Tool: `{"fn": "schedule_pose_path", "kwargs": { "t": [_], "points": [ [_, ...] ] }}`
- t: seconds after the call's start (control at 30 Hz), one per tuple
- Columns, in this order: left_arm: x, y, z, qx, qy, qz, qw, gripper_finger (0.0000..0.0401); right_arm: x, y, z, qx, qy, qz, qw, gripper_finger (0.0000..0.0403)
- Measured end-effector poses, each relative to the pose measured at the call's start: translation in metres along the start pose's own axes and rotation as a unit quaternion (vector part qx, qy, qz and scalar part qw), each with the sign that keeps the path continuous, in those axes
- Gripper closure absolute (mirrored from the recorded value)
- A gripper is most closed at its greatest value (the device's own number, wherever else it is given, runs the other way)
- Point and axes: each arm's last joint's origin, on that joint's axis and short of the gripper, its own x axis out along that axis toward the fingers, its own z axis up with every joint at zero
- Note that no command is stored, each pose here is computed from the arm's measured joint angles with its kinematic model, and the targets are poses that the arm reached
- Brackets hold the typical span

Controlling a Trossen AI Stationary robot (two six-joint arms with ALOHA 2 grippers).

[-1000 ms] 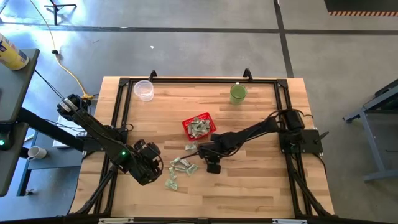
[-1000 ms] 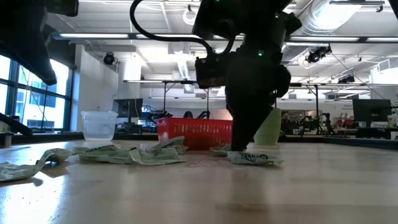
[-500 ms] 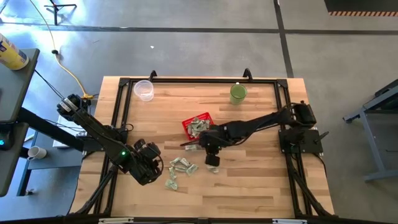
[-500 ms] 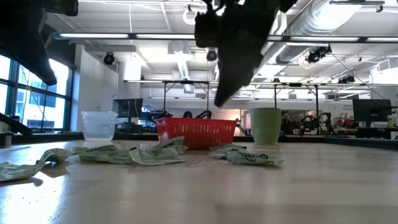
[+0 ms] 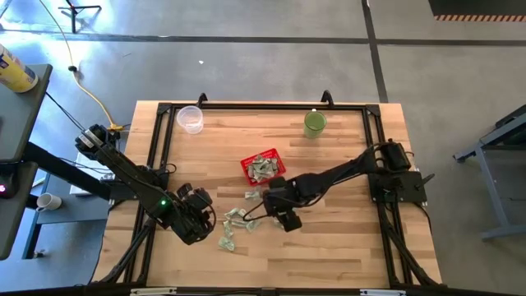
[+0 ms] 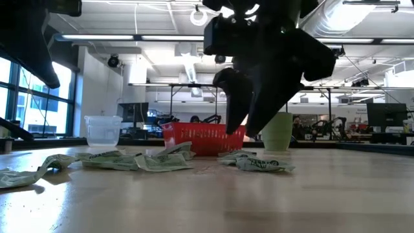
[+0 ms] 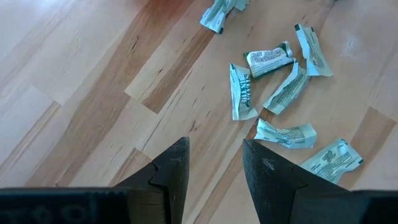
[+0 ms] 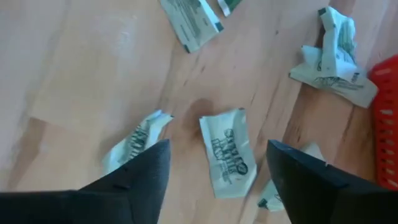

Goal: Pick and place Stevia / Truvia into bins
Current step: Put the stevia packet into the red basket

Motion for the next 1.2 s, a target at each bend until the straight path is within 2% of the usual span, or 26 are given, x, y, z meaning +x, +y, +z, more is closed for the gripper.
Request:
{"fn": "schedule_pose_path", "kwargs": {
  "t": [0.17, 0.33, 0.43, 0.6, 0.63, 0.73, 0.87, 0.93, 1.0, 1.1, 1.2],
  "points": [
    [0.000, 0.000, 0.000, 0.000, -0.001, 0.000, 1.000, 0.0219, 0.018, -0.010, -0.003, 0.012, 0.013, 0.012, 1.000, 0.0144],
    [0.000, 0.000, 0.000, -0.002, -0.001, 0.000, 1.000, 0.0219, 0.037, -0.014, -0.009, 0.033, 0.038, 0.034, 0.998, 0.0172],
    [0.000, 0.000, 0.000, -0.005, 0.000, -0.001, 1.000, 0.0219, 0.037, -0.014, -0.014, 0.051, 0.065, 0.032, 0.996, 0.0221],
    [0.000, 0.000, 0.000, -0.003, -0.001, -0.001, 1.000, 0.0219, 0.028, -0.014, -0.020, 0.076, 0.096, 0.017, 0.992, 0.0370],
    [0.000, 0.000, 0.000, -0.002, -0.001, 0.000, 1.000, 0.0219, 0.025, -0.016, -0.020, 0.081, 0.096, 0.008, 0.992, 0.0386],
    [0.000, 0.000, 0.000, 0.000, 0.000, 0.002, 1.000, 0.0219, 0.007, -0.029, -0.014, 0.120, 0.077, -0.038, 0.989, 0.0380],
    [0.000, 0.001, 0.000, 0.000, -0.001, 0.003, 1.000, 0.0219, -0.039, -0.059, 0.006, 0.149, -0.008, -0.098, 0.984, 0.0397],
    [0.000, 0.001, 0.000, 0.001, -0.003, 0.004, 1.000, 0.0219, -0.051, -0.080, 0.010, 0.157, -0.037, -0.114, 0.980, 0.0393],
    [0.000, 0.001, 0.000, 0.001, -0.005, 0.005, 1.000, 0.0219, -0.054, -0.104, 0.007, 0.179, -0.049, -0.112, 0.976, 0.0381],
    [0.000, 0.001, 0.000, 0.001, -0.006, 0.005, 1.000, 0.0219, -0.044, -0.132, -0.003, 0.211, -0.053, -0.068, 0.974, 0.0359],
    [0.000, 0.000, 0.000, -0.003, -0.004, 0.003, 1.000, 0.0219, -0.038, -0.143, -0.011, 0.235, -0.037, -0.049, 0.970, 0.0323]
  ]
}}
